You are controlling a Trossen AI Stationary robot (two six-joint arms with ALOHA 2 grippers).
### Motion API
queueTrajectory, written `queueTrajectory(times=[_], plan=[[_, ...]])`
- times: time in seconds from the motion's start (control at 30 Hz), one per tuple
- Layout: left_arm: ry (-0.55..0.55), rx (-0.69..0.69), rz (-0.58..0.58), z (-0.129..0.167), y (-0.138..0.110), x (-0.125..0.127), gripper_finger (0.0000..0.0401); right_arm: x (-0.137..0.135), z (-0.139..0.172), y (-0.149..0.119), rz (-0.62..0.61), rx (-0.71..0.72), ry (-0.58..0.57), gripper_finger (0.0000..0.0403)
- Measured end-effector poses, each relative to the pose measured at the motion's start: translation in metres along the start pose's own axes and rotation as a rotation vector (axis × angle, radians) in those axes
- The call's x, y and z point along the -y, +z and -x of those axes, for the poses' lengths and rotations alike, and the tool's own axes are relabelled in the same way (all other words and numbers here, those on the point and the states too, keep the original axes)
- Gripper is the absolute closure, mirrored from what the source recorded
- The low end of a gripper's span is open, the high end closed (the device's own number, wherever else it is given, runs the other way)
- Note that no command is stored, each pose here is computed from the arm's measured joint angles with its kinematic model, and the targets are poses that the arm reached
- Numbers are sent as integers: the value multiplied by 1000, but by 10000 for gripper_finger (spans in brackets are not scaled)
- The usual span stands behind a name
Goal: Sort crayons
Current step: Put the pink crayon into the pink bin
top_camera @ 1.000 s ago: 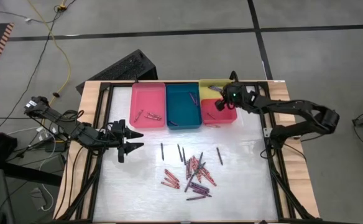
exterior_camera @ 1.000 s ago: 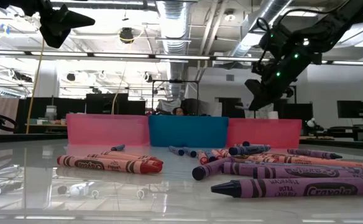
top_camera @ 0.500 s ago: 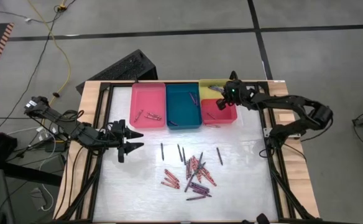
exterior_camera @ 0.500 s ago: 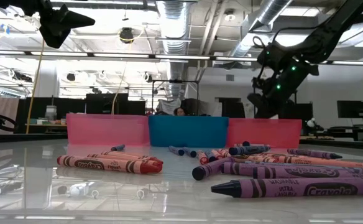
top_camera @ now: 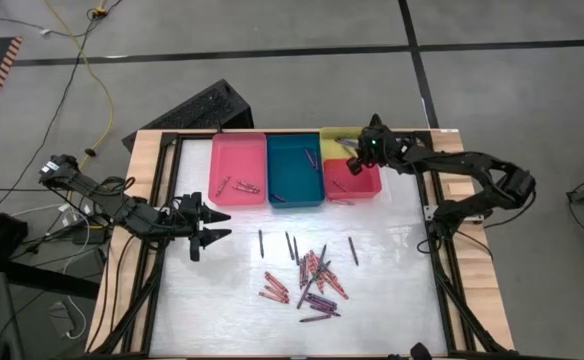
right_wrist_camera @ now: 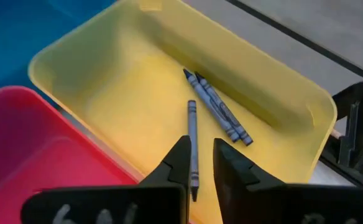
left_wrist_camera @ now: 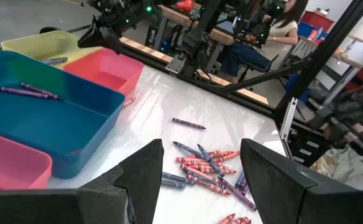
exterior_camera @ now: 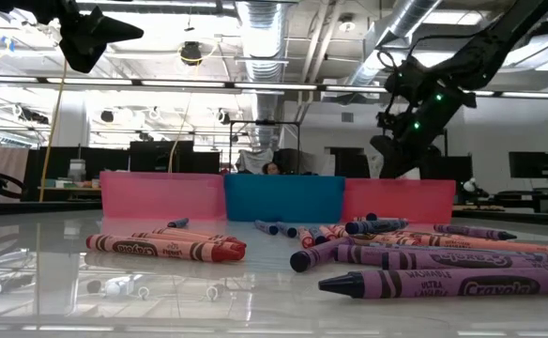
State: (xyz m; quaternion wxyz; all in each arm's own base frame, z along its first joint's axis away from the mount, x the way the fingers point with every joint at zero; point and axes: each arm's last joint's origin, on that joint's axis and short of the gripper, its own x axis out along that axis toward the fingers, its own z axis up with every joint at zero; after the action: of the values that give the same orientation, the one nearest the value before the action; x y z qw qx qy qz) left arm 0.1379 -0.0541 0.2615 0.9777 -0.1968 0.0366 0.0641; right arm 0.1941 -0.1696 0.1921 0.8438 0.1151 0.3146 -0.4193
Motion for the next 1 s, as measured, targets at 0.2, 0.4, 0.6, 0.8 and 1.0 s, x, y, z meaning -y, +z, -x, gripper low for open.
queueTrajectory(times=[0.2,0.4,0.6,0.8,1.0], plan=[[-1,0,0,0,0,0,197,-20,41,35,74,81,156,340],[4,-9,-7,0,-1,0,197,-45,102,39,218,204,309,340],[9,-20,-9,0,-2,-1,197,-66,134,2,323,197,477,340],[9,-20,-16,0,-2,-1,197,-81,128,-49,323,105,513,340],[9,-20,-18,0,-2,-1,197,-88,113,-87,283,87,453,340]])
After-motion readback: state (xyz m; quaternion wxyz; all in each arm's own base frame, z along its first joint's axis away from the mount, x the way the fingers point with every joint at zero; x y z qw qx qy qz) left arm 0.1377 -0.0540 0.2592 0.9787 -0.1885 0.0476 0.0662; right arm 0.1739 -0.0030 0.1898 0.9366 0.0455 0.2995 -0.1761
